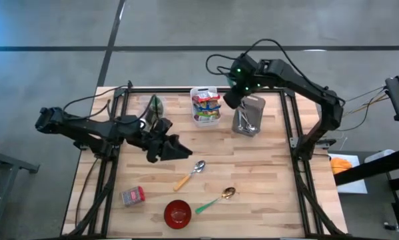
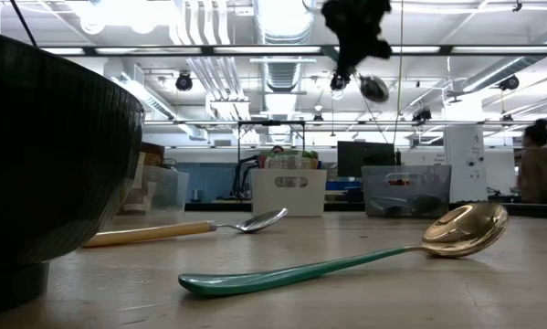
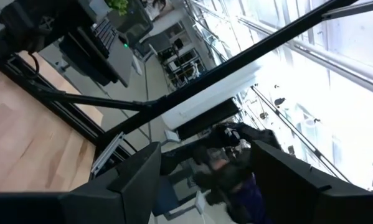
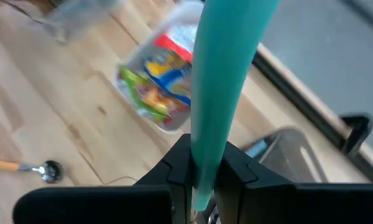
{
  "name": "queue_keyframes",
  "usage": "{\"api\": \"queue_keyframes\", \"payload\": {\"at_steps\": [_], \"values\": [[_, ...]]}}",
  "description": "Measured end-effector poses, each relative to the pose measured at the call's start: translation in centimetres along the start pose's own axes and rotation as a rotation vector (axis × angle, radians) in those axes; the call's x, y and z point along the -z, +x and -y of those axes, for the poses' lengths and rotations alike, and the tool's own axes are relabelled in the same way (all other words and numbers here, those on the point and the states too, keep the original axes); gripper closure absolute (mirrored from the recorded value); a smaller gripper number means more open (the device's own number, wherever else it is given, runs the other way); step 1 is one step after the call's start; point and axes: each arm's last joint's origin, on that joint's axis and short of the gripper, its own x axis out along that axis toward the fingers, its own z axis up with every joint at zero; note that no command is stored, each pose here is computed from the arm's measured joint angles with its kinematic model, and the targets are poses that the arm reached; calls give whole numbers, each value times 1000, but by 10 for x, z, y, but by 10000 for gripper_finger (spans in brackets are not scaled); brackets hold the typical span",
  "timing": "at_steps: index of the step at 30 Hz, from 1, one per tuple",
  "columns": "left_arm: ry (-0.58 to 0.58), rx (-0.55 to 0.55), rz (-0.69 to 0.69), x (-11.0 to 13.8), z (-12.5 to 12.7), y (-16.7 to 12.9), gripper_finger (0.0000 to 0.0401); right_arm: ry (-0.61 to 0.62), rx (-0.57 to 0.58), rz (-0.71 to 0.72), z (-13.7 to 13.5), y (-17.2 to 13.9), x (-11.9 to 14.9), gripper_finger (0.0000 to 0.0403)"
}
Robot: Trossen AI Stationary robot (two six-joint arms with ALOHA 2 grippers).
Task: Pick & Place Food Item
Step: Put the light green spoon into the black bin
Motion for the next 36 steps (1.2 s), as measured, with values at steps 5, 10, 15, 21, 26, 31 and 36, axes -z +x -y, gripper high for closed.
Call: {"api": "queue_keyframes", "payload": {"at_steps": [5,10,15,21,26,31,36], "values": [[0,1,0,0,1,0,150,150,5,-59,40,33,14,372],[-2,-9,-6,1,-1,0,150,281,35,-144,67,63,36,372],[-3,-15,-9,1,-1,0,150,374,50,-189,81,94,55,372],[-7,-21,-13,1,-2,0,150,433,63,-197,88,120,73,372],[-8,-24,-15,2,-2,0,150,440,64,-196,90,135,85,372],[-8,-25,-15,2,-2,0,150,448,79,-233,93,146,100,372],[-10,-30,-18,2,-3,0,150,457,89,-258,95,153,111,372]]}}
